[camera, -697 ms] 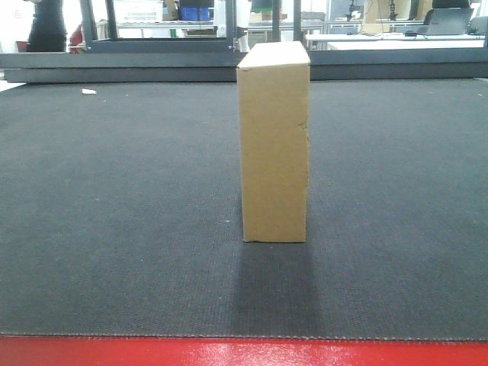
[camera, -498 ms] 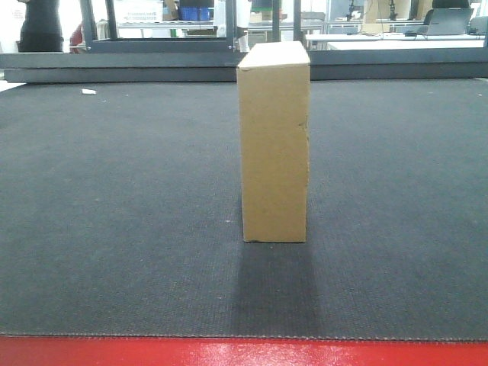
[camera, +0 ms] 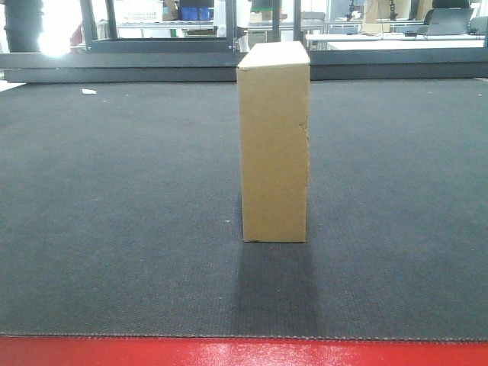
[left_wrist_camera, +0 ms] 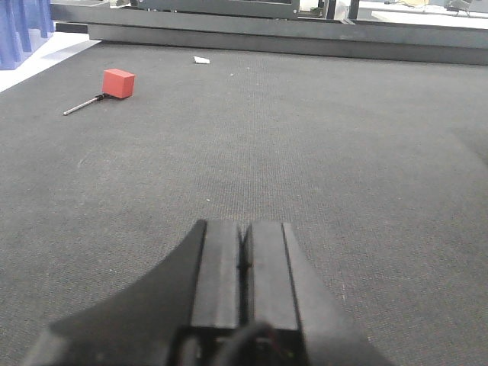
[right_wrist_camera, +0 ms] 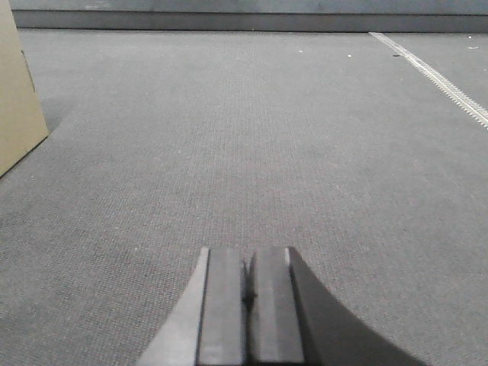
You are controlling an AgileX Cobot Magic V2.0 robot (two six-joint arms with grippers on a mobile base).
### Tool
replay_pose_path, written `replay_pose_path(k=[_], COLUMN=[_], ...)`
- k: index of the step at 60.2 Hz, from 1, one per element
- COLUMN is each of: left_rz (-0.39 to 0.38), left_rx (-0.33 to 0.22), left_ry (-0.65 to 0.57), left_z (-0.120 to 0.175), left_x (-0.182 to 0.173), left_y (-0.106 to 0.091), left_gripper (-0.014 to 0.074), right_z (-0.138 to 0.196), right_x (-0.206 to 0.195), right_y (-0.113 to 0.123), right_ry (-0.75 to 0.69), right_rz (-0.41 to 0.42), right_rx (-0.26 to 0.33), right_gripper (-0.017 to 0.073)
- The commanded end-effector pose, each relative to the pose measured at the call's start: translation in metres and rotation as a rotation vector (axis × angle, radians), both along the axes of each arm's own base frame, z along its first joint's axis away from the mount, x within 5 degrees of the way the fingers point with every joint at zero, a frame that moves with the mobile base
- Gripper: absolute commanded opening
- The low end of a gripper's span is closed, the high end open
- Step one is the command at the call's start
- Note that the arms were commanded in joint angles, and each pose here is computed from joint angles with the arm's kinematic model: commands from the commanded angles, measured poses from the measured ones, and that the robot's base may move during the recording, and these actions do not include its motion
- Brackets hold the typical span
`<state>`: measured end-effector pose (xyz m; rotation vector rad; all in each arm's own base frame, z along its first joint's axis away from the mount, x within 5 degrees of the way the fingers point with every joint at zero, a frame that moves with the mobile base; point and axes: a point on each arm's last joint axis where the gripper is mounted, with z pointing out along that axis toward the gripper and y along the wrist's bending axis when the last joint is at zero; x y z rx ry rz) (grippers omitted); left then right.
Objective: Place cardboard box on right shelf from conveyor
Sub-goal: 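Move the right gripper toward the upright tan cardboard box, then close the right gripper on the box and lift it off the conveyor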
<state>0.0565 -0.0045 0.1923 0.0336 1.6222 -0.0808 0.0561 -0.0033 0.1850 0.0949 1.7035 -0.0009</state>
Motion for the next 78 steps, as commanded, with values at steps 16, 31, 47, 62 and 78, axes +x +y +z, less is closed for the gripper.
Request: replay_pose_path(k=[16, 31, 47, 62, 78], left_rz=[0.008, 0.008, 0.008, 0.008, 0.008], left_rx=[-0.012, -0.012, -0.012, -0.012, -0.012], left_ry=[-0.092, -0.092, -0.092, -0.092, -0.092], left_z=[0.006, 0.006, 0.006, 0.006, 0.006], left_x=[-0.001, -0.001, -0.001, -0.001, -0.001], left_y=[0.001, 0.001, 0.001, 0.001, 0.001], left_gripper=[-0.0116, -0.0116, -0.0115, -0.0116, -0.0115], right_z=[0.023, 0.073, 0.153, 0.200, 0.229], right_x=[-0.002, -0.011, 0.011, 0.077, 0.158], right_y=[0.000, 0.001, 0.001, 0.014, 0.063], right_ry=[-0.248, -0.373, -0.390, -0.259, -0.007], right_rz=[0.004, 0.002, 0.016, 0.136, 0.326], right_rx=[-0.035, -0.043, -0.040, -0.021, -0.042], right_gripper=[0.0057, 0.0057, 0.0184, 0.0639, 0.0628])
